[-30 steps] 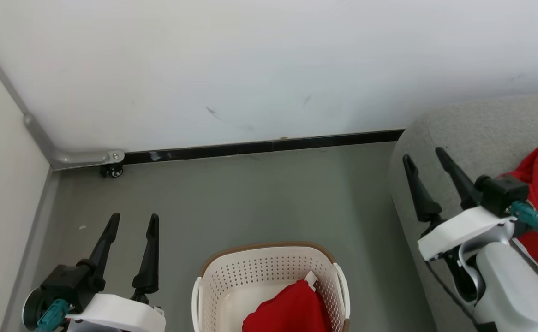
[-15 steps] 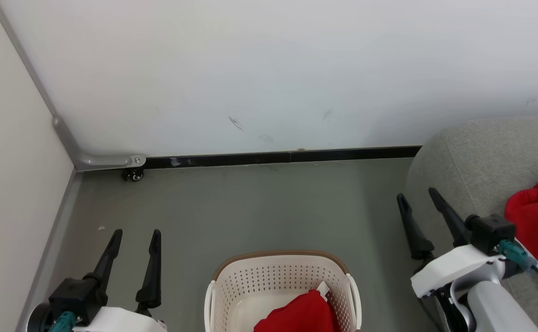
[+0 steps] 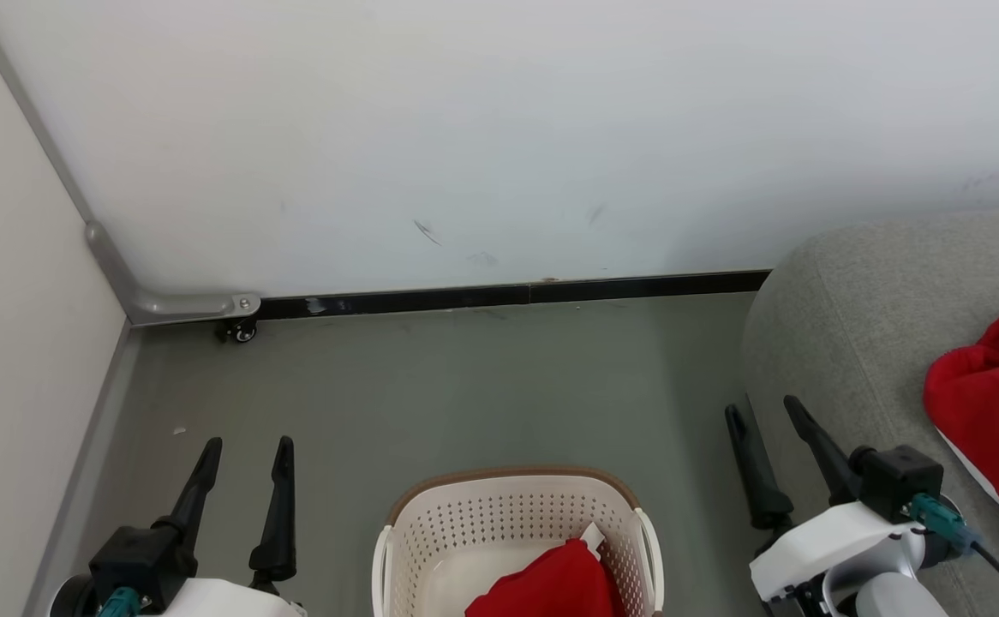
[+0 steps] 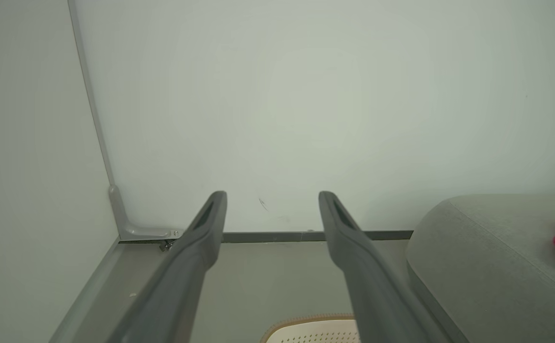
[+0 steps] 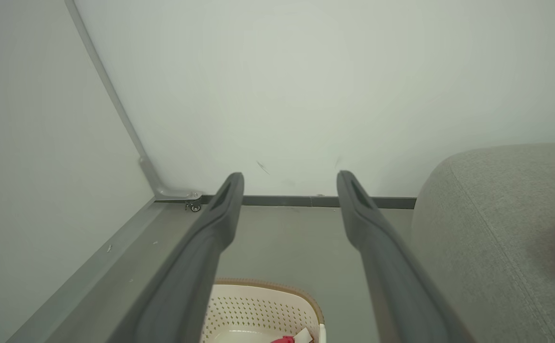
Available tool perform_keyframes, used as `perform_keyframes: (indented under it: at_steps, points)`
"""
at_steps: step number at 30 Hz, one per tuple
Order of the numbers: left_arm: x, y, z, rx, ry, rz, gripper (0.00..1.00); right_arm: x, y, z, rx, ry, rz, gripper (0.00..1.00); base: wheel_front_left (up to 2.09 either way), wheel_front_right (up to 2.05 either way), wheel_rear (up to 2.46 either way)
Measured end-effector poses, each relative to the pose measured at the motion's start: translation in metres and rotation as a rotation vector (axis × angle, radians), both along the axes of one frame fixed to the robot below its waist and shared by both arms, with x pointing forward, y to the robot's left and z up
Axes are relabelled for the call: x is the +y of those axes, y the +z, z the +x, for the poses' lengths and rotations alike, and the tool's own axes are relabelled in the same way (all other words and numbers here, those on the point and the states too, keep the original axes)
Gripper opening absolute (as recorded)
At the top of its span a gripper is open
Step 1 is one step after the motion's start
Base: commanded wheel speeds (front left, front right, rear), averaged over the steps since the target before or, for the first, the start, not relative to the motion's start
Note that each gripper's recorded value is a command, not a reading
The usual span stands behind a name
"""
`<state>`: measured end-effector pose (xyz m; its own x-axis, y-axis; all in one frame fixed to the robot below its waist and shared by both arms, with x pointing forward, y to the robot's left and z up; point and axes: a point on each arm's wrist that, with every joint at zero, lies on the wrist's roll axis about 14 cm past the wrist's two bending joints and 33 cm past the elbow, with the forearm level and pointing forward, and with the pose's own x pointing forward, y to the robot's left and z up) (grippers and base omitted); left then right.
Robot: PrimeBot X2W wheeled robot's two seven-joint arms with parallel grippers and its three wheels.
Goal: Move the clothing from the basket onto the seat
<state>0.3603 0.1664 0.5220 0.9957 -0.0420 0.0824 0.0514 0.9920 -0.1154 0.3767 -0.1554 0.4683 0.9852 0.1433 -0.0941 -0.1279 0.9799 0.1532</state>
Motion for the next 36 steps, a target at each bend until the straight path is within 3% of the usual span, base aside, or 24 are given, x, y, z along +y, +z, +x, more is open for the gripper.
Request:
perform_keyframes:
  at_steps: [15, 36]
  points:
    - [-0.013, -0.006, 0.006, 0.015, -0.037, 0.022, 1.0, -0.01, -0.016, -0.025, 0.06, -0.039, -0.025, 1.0, 0.0, 0.0, 0.0]
    - [-0.022, -0.018, 0.009, 0.041, -0.062, 0.063, 1.0, -0.024, -0.009, -0.037, 0.052, -0.087, -0.019, 1.0, 0.0, 0.0, 0.0]
